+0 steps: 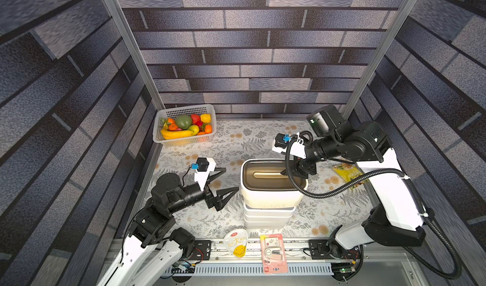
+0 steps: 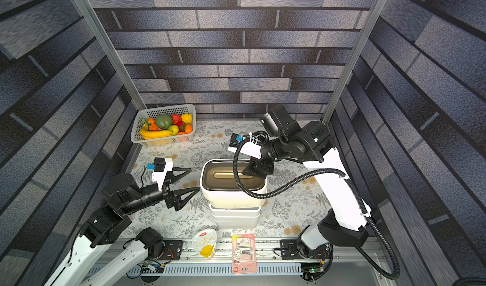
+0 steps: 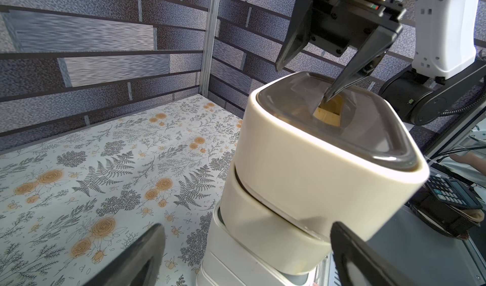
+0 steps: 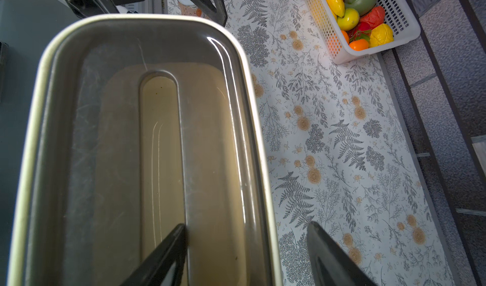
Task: Stack the tissue boxes
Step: Place the tissue box at the tissue box.
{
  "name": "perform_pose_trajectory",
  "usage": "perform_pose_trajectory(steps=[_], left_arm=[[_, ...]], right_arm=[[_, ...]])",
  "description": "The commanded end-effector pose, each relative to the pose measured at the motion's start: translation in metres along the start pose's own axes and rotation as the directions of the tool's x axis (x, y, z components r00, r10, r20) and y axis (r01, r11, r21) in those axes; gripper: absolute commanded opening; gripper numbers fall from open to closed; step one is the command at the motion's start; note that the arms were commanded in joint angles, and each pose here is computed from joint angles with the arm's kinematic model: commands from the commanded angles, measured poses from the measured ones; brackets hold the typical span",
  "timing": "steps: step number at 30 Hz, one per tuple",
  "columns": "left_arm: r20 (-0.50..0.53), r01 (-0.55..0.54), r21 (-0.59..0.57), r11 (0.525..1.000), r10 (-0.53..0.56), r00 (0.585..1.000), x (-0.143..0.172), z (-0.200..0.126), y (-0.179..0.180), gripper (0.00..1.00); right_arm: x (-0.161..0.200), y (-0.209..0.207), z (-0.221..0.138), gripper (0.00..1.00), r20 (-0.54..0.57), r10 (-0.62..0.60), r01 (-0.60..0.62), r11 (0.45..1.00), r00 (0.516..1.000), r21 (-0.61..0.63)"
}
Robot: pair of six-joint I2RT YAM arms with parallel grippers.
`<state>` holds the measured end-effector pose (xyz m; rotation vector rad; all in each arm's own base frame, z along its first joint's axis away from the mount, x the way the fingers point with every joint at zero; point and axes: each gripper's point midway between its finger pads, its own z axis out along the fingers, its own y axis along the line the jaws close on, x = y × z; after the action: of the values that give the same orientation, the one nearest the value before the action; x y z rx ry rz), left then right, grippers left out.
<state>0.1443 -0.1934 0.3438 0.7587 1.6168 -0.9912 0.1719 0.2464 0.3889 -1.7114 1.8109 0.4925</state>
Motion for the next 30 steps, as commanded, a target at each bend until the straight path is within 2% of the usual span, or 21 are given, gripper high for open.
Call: perform_pose_trajectory(steps=[1, 9, 30], left_arm=[[0.018, -0.053, 0.030, 0.998, 0.053, 0.998, -0.006, -0.006, -0.010, 1.00], [-0.009, -0.047, 0.100, 0.994, 0.048, 0.999, 0.000, -0.001, -0.018, 1.00], [-0.009, -0.015, 0.103, 0.995, 0.016, 1.000, -0.002, 0.011, -0.012, 1.00]], right_arm=[[-0.008, -0.004, -0.004, 0.74, 0.026, -0.036, 0.035, 0.999, 0.999, 0.031], [-0.007, -0.004, -0.001, 0.75, 0.017, -0.029, 0.028, 0.999, 0.999, 0.024], [-0.010, -0.003, -0.015, 0.75, 0.059, -0.015, 0.011, 0.997, 0.998, 0.075]])
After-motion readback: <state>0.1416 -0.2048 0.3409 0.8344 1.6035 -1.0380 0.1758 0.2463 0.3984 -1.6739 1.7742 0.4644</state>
